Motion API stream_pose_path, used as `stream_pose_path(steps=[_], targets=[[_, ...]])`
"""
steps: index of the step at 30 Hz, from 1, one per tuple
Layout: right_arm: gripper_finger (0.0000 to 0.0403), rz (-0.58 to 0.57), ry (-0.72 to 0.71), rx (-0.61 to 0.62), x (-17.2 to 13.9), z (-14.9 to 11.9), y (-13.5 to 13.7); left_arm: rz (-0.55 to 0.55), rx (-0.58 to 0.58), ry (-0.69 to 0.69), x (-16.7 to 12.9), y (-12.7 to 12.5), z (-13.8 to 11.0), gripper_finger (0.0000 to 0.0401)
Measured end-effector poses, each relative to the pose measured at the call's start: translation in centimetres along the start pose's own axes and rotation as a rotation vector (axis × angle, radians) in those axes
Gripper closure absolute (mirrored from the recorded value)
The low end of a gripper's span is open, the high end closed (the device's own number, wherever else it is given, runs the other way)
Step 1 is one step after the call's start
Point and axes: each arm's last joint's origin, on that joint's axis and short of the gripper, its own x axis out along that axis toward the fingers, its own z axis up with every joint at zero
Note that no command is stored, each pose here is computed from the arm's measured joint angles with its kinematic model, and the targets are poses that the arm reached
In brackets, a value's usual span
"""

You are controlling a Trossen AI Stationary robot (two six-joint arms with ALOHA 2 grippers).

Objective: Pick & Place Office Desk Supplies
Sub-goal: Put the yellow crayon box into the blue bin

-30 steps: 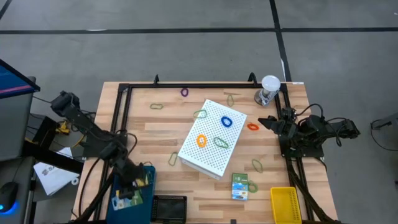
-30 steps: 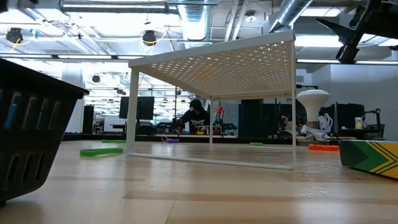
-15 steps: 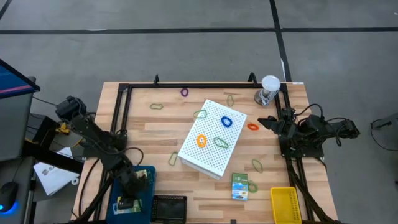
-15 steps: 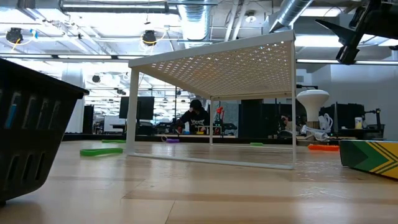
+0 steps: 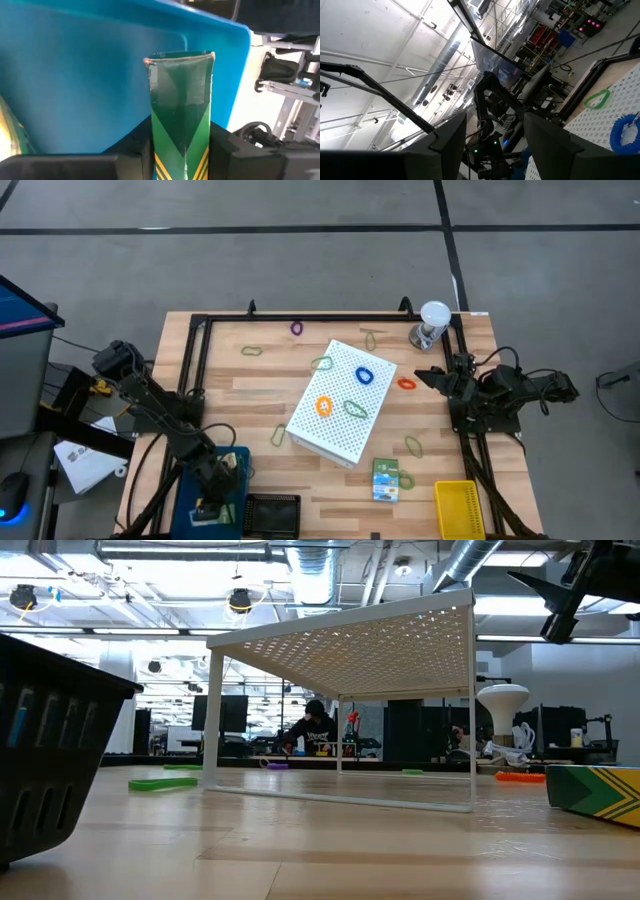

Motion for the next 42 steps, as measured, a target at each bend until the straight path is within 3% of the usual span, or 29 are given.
stream_pose_path(steps=[9,15,23,30,38,42], targets=[[0.0207,-0.002,-0.002,0.004,0.0,0.0,0.0,0.035,-0.017,0.011,-0.1,0.3,-0.2,0.0197],[0.0207,-0.002,-0.003,0.008,0.0,0.0,0.0,0.064,-0.034,0.010,-1.6,0.6,-0.6,0.0163],[0.0207,-0.009,0.002,0.005,0.0,0.0,-0.1,0.098,-0.029,-0.164,-6.2,0.8,-2.0,0.0166],[0.0207,-0.010,0.004,0.004,0.0,-0.1,-0.1,0.064,-0.015,-0.280,-9.4,1.0,-3.3,0.0177],[0.0207,-0.006,-0.003,0.010,0.0,0.0,-0.1,0.010,-0.004,-0.590,-12.8,1.4,-2.4,0.0186],[0.0207,0.062,0.007,0.116,0.0,0.2,0.4,0.013,-0.006,-0.728,-14.1,1.8,-1.3,0.0190]])
